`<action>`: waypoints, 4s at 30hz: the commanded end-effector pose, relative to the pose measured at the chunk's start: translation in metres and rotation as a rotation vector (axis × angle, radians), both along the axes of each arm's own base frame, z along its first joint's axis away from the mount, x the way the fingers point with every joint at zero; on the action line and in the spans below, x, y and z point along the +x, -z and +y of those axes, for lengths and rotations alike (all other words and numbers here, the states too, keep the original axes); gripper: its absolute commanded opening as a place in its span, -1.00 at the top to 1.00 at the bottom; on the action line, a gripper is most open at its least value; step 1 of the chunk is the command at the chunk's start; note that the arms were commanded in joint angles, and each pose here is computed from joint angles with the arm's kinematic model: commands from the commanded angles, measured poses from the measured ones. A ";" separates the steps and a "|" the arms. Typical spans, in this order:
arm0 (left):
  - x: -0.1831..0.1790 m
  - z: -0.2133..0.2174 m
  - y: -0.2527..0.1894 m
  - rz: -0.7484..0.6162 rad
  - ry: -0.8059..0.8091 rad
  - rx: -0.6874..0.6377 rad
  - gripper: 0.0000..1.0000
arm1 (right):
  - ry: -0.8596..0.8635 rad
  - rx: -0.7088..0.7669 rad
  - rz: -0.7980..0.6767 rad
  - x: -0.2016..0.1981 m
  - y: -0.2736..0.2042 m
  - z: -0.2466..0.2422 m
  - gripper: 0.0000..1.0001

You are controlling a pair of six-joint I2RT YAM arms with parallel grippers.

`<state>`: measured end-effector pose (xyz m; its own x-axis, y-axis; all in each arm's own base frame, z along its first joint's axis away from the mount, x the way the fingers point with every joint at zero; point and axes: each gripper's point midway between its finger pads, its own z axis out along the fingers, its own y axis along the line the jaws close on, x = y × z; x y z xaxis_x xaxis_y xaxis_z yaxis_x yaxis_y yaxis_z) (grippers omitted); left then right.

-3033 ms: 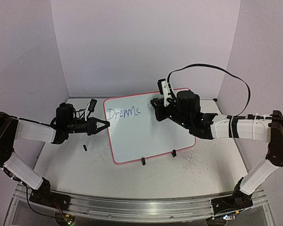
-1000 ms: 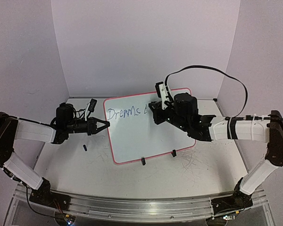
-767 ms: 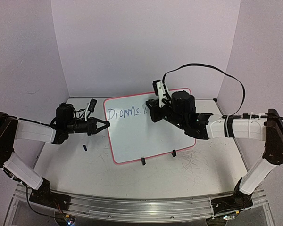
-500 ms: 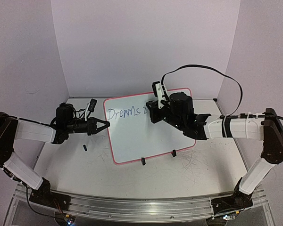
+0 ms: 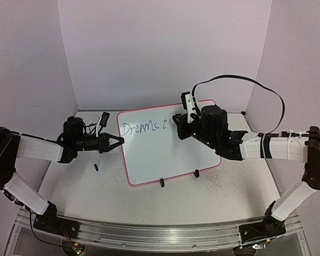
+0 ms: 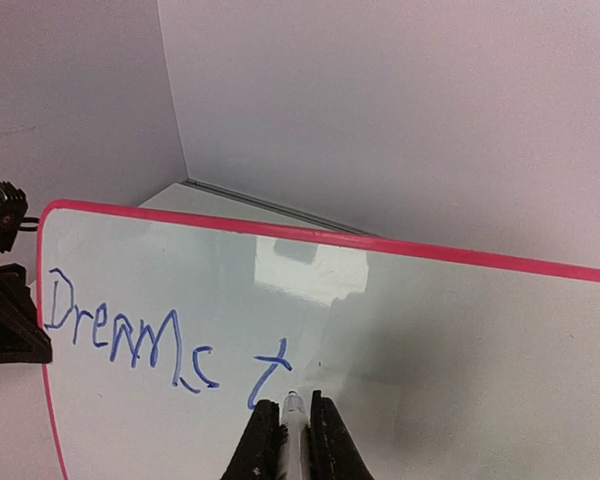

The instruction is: Write a sentence on the whiteboard

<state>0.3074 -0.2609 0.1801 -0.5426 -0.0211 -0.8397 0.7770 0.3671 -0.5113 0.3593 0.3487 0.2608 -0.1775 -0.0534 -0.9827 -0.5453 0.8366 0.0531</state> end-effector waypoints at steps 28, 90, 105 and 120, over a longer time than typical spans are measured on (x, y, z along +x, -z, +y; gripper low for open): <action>0.012 -0.002 -0.024 -0.126 -0.016 0.004 1.00 | -0.034 0.069 0.005 0.020 -0.007 0.003 1.00; 0.011 -0.002 -0.024 -0.122 -0.014 0.005 1.00 | 0.046 0.023 0.033 0.007 0.005 -0.027 1.00; 0.011 -0.001 -0.026 -0.128 -0.016 0.003 1.00 | 0.014 0.067 -0.061 0.022 -0.037 -0.009 1.00; 0.011 -0.002 -0.026 -0.129 -0.012 0.003 1.00 | 0.059 0.022 -0.035 0.031 -0.018 -0.016 1.00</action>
<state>0.3083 -0.2615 0.1817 -0.5453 -0.0179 -0.8381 0.7765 0.3660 -0.5130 0.3845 0.3341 0.2701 -0.1695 -0.0349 -0.9849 -0.5140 0.8558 0.0581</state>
